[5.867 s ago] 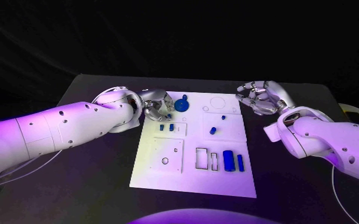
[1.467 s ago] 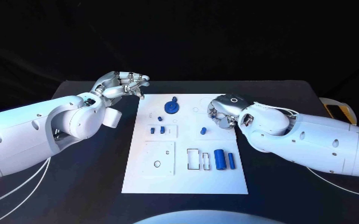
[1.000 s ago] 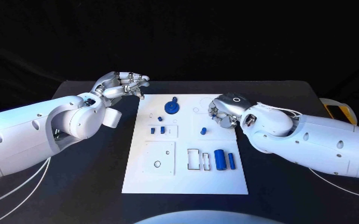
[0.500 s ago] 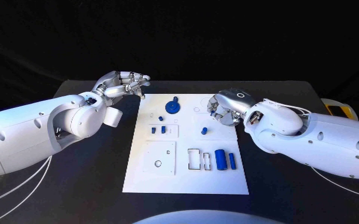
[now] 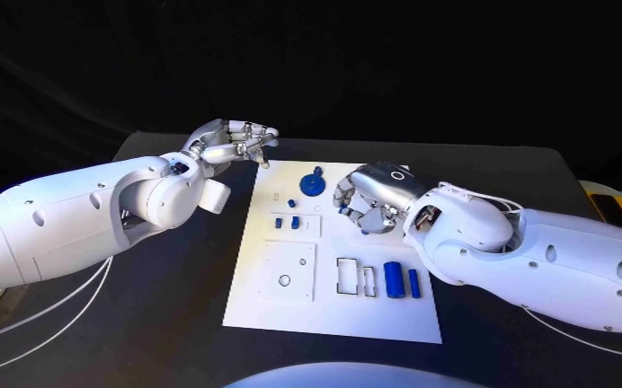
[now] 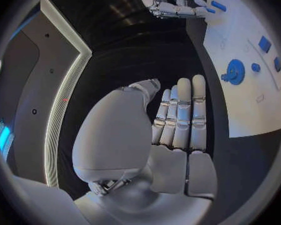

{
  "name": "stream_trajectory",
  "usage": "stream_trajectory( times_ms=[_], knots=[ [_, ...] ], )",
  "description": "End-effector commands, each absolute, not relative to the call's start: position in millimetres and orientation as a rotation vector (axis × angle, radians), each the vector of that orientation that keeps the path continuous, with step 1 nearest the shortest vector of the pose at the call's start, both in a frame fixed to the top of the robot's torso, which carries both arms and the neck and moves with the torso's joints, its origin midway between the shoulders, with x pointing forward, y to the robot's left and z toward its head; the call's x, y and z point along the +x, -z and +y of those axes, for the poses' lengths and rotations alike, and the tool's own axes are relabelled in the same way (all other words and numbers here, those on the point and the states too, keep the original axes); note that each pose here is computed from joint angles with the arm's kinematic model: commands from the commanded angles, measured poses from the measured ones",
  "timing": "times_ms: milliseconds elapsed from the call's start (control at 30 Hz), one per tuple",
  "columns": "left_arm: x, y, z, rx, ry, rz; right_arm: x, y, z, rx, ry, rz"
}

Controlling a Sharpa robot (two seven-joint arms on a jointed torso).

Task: Assemble the parts on the task board

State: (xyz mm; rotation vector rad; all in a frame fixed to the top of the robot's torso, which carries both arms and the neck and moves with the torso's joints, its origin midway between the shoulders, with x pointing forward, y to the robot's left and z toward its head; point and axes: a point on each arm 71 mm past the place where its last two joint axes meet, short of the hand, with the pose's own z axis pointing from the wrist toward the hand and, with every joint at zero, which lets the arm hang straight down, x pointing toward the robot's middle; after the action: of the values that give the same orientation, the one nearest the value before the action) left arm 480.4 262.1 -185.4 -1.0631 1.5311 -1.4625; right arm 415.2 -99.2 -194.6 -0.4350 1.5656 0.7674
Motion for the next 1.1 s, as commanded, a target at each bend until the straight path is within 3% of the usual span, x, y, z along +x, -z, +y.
stream_trajectory(
  times_ms=[33,400,1100],
  knots=[
    [480.9,184.8,257.3,-1.054,1.494,1.534,407.6,199.8,-86.1,-0.46,-0.814,1.577],
    [482.5,185.5,250.1,-1.049,1.507,1.54,386.0,229.4,-52.0,-0.486,-0.911,1.636],
    [482.3,185.3,245.9,-1.044,1.519,1.546,377.5,255.0,-41.1,-0.486,-0.94,1.684]
  ],
)
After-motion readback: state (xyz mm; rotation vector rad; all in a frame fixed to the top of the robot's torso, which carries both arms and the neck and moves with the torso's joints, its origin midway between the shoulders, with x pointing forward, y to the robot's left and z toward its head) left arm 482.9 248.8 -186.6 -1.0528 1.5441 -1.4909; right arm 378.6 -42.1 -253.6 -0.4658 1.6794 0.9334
